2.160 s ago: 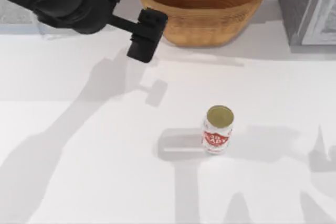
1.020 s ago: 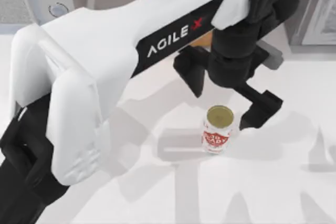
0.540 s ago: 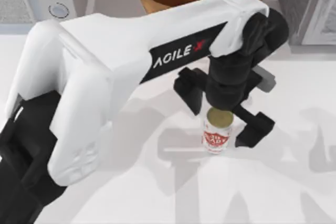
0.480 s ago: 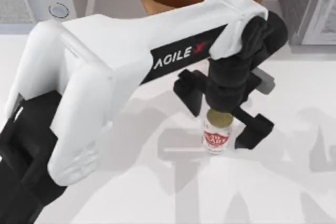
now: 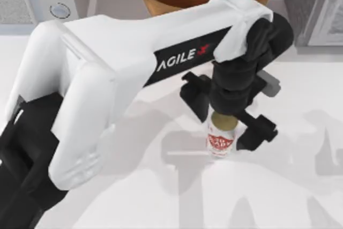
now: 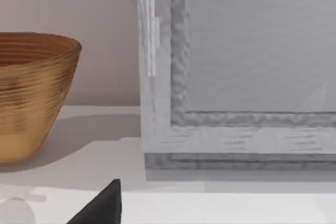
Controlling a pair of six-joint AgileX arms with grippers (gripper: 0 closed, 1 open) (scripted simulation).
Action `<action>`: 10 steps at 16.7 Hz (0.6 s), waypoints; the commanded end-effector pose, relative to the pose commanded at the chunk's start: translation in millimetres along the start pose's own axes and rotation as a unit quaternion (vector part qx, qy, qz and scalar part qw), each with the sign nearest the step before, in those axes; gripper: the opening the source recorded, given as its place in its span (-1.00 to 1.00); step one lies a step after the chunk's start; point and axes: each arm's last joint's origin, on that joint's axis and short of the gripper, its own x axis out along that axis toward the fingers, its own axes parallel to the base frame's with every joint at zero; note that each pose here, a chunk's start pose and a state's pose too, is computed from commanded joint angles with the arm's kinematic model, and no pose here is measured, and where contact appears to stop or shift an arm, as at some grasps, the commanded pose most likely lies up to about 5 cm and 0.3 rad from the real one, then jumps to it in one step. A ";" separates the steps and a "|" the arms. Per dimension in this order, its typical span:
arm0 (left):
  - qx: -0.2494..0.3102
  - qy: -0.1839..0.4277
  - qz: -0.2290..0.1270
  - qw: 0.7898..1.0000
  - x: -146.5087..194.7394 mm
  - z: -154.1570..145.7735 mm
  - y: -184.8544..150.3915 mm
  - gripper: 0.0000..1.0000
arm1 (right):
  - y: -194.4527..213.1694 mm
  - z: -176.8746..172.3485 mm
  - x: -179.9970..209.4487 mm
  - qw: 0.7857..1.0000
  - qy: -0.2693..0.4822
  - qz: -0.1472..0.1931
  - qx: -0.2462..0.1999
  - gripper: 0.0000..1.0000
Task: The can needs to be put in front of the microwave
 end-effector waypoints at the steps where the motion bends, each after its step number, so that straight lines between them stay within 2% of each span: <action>1: 0.000 0.000 0.000 1.000 0.0 0.0 0.0 0.25 | 0.0 0.0 0.0 1.000 0.000 0.000 0.000 1.00; 9: 0.000 0.000 0.000 1.000 0.0 0.0 0.0 -0.96 | 0.0 0.0 0.0 1.000 0.000 0.000 0.000 1.00; 10: 0.000 0.000 0.000 1.000 0.0 0.0 0.0 -1.00 | 0.0 0.0 0.0 1.000 0.000 0.000 0.000 1.00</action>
